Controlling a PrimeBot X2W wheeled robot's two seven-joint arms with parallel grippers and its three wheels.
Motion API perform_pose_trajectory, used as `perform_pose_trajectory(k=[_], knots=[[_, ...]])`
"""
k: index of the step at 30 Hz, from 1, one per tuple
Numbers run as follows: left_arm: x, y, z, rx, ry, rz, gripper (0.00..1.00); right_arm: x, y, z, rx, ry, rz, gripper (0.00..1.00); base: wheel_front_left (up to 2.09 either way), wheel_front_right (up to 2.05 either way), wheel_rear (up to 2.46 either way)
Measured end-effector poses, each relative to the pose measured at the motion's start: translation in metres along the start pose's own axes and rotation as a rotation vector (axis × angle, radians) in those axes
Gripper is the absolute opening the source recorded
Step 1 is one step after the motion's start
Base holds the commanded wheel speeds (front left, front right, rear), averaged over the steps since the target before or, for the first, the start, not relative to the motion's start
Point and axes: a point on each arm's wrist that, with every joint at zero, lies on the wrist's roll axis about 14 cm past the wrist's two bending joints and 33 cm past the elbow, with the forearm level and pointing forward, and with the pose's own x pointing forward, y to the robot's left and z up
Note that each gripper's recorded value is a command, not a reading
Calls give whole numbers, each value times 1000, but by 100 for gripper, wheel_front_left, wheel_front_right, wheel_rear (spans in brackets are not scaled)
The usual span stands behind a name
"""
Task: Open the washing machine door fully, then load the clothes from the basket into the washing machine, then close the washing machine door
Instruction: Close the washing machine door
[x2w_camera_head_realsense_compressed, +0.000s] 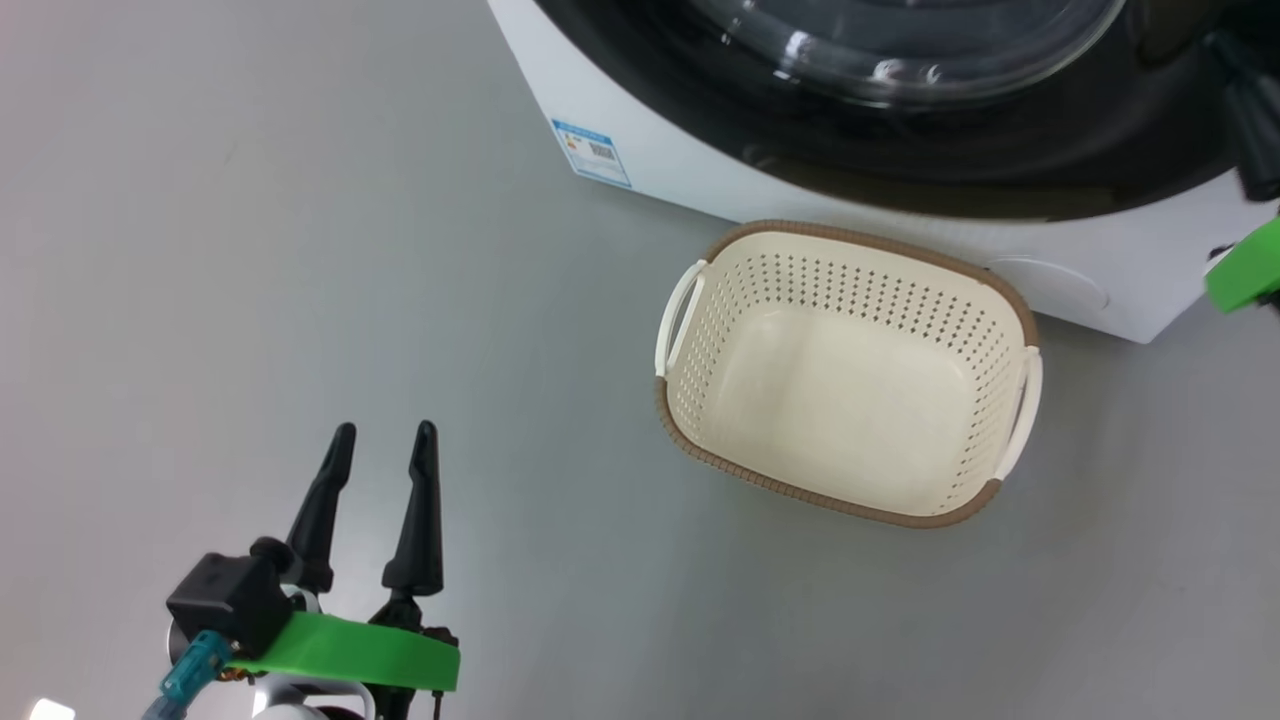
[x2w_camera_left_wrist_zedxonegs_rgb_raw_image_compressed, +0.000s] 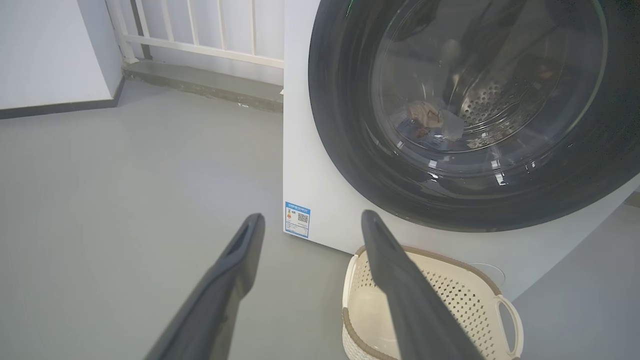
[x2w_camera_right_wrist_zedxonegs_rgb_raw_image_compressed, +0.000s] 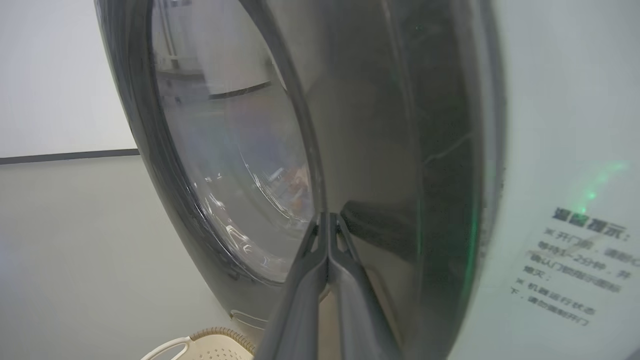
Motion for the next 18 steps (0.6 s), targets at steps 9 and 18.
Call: perform_pose_trajectory(k=[9, 18], knots=[[1, 4, -1, 3, 5, 19, 100, 13, -12, -8, 13, 21, -26, 0, 0, 0, 0], [1, -2, 4, -9, -12, 2, 100, 8, -12, 3, 17, 12, -47, 0, 0, 0, 0]])
